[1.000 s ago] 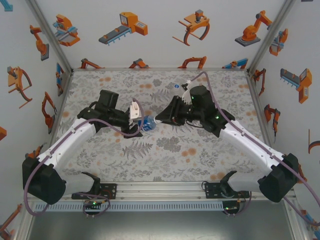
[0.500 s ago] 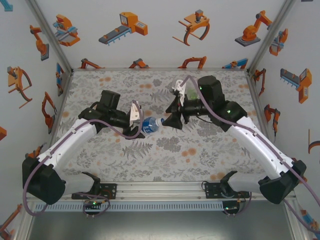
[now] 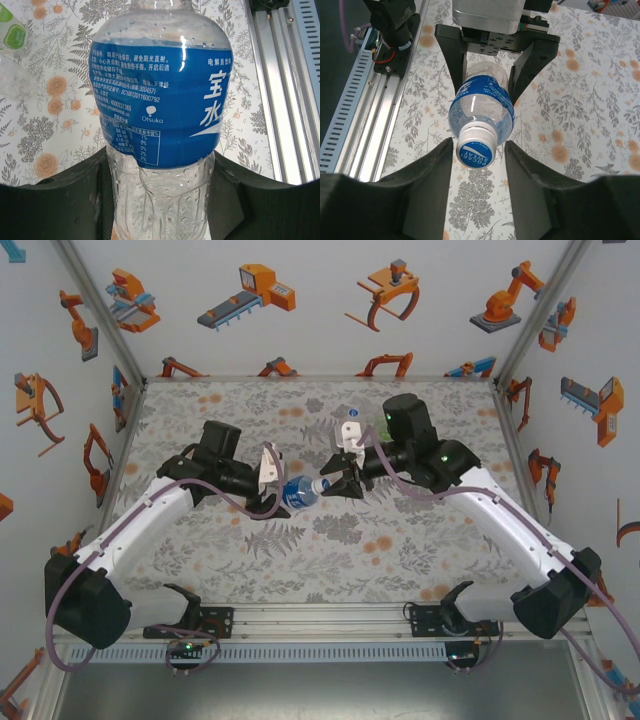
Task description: Screw on the bottle caps
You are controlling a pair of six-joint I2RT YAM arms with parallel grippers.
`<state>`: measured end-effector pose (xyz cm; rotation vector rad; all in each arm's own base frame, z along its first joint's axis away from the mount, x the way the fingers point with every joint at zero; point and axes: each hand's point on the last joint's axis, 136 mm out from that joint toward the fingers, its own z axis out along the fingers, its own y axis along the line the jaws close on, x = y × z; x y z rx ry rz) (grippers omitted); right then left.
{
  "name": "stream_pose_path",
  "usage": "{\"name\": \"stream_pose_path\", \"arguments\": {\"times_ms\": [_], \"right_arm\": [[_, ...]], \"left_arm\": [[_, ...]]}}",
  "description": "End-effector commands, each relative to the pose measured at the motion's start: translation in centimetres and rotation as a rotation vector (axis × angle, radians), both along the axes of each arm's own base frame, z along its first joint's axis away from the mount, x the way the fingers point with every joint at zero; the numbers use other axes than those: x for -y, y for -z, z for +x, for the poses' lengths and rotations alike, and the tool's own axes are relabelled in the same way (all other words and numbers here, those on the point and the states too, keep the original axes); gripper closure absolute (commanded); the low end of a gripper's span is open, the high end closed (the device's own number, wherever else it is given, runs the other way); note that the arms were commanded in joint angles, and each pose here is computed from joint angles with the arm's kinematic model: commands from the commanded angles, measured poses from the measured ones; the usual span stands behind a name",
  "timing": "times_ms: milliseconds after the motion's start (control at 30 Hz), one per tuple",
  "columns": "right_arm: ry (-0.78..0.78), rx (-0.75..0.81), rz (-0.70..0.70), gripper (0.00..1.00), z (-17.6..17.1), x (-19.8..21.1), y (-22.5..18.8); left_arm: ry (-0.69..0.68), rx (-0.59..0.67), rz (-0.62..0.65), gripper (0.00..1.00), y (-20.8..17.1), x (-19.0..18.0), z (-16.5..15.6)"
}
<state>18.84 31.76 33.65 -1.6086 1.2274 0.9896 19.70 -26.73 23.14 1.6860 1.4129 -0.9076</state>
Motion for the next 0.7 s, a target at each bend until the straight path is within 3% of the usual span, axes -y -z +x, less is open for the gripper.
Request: {"name": "stream_pose_path", "arguments": {"times_ms": [0, 100, 167, 333, 467, 667], "right_arm": [[-0.055, 0.022, 0.026, 0.60, -0.6, -0.3, 0.1], [-0.046, 0.015, 0.014, 0.61, -0.4, -0.3, 0.5], [-0.035, 0.010, 0.002, 0.68, -0.4, -0.2, 0.7], [0.112, -0.133, -0.012, 0.99, 1.2, -0.4, 0.8], [0.461, -0.502, 0.036, 1.00, 5.0, 0.0, 1.1], [0.877, -1.100, 0.103, 1.00, 7.5, 2.1, 2.9]], "left_arm": [[0.050, 0.015, -0.035, 1.00, -1.3, 0.4, -0.6], [0.049, 0.013, -0.034, 1.00, -1.2, 0.4, -0.7], [0.051, 0.015, -0.036, 1.00, -1.3, 0.5, -0.7], [0.050, 0.016, -0.034, 1.00, -1.3, 0.4, -0.7], [0.038, 0.021, -0.024, 1.00, -1.2, 0.3, -0.4], [0.030, 0.024, -0.020, 1.00, -1.2, 0.4, -0.2]]}}
